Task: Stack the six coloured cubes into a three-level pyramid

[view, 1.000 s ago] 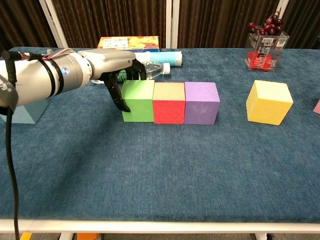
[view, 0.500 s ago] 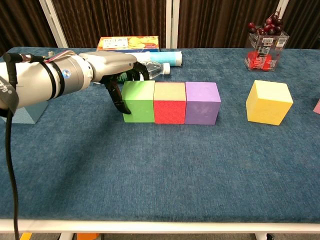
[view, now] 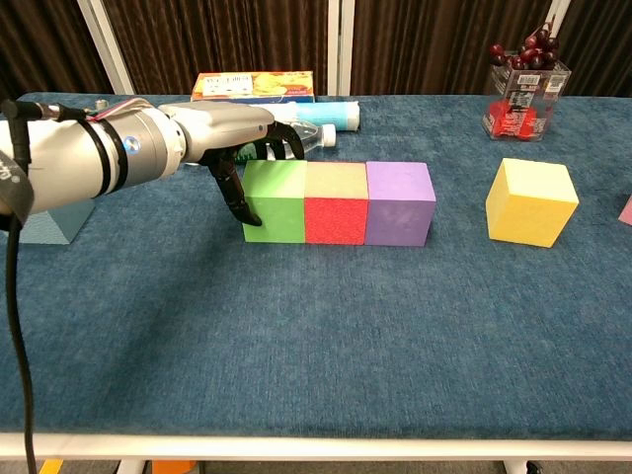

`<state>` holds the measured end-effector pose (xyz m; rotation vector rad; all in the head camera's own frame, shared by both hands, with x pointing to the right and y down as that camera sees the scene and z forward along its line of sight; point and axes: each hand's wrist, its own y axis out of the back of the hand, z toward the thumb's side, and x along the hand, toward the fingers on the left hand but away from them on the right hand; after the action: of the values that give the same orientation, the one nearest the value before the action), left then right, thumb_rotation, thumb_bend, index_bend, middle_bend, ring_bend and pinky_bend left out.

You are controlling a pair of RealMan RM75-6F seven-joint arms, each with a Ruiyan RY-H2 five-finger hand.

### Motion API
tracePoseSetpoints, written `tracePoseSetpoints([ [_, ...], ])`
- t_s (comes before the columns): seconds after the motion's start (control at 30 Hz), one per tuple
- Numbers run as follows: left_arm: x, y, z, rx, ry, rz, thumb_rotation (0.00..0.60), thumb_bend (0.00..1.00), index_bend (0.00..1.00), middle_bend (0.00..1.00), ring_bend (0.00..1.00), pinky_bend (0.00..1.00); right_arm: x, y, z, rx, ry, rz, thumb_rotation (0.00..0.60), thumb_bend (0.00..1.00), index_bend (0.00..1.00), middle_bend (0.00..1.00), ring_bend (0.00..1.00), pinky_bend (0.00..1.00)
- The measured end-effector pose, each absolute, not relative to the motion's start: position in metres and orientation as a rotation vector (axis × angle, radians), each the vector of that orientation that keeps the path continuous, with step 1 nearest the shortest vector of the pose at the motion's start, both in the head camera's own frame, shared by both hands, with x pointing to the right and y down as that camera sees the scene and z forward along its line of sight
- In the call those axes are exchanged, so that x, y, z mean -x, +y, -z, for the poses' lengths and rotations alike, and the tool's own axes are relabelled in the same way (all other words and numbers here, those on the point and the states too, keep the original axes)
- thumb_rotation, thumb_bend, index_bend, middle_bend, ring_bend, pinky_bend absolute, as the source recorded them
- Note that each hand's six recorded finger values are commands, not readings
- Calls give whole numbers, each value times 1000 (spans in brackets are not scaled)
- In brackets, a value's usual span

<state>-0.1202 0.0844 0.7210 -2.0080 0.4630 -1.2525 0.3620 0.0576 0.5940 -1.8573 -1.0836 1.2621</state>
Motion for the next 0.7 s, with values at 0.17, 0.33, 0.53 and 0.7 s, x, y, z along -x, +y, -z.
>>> tracePoseSetpoints([
  [0.17, 121, 85, -716, 2021, 461, 1246, 600, 123, 166, 201, 171, 38, -363, 57, -592, 1850, -1092, -1261, 600, 220, 0, 95, 0, 0],
  [0.33, 133, 82, -700, 2032, 492, 1225, 600, 123, 165, 200, 170, 37, -367, 61, -591, 1850, -1091, -1271, 600, 229, 0, 95, 0, 0],
  [0.53, 184, 69, -667, 1991, 633, 1207, 600, 123, 166, 200, 171, 36, -375, 72, -594, 1857, -1073, -1312, 600, 239, 0, 138, 0, 0],
  [0.7, 252, 60, -638, 1879, 768, 1226, 600, 123, 173, 204, 170, 34, -379, 84, -597, 1859, -1026, -1358, 600, 248, 0, 180, 0, 0],
])
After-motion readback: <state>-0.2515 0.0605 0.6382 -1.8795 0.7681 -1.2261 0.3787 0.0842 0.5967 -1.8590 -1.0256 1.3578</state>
